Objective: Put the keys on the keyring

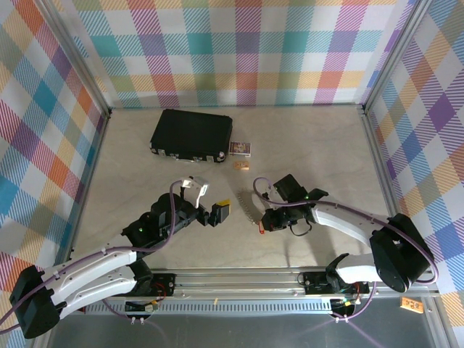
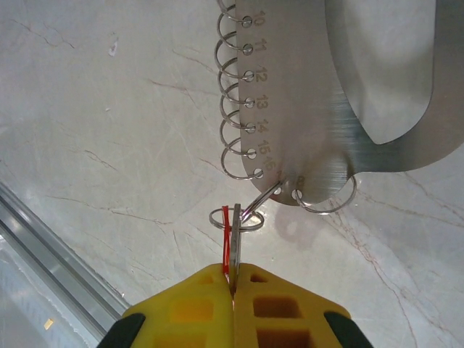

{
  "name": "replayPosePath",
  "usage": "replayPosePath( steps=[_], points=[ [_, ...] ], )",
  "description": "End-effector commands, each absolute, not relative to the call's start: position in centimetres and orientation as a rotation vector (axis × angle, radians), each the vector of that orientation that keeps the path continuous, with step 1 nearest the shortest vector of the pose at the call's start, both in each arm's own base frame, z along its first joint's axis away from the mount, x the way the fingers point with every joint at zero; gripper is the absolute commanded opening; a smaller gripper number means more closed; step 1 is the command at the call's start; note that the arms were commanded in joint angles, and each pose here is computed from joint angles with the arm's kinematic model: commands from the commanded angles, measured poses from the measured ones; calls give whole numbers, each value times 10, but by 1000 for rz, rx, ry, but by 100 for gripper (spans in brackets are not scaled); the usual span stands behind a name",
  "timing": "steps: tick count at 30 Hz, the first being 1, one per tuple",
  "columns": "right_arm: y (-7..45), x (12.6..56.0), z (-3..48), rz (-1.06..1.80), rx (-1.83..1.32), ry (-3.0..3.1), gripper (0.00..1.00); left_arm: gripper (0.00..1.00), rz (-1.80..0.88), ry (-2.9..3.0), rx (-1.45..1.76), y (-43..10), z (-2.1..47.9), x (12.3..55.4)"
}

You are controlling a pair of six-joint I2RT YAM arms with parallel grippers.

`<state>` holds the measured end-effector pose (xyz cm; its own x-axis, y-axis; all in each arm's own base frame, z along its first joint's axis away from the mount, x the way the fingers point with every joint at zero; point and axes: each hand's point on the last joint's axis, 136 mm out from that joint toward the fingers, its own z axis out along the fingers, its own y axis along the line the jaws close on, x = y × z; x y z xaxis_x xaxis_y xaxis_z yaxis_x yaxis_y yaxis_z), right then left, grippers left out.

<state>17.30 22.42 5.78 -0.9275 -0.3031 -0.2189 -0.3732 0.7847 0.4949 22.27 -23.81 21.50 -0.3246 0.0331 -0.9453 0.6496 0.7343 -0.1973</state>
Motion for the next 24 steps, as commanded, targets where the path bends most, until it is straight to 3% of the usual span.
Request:
replayPosePath(
  steps=[1, 24],
  points=[
    [229, 169, 58, 875, -532, 2837, 0, 100, -713, 1796, 516, -237, 219, 221],
    [220, 147, 31, 820, -513, 2931, 0, 100, -717, 1808, 525, -239, 214, 221]
  ],
)
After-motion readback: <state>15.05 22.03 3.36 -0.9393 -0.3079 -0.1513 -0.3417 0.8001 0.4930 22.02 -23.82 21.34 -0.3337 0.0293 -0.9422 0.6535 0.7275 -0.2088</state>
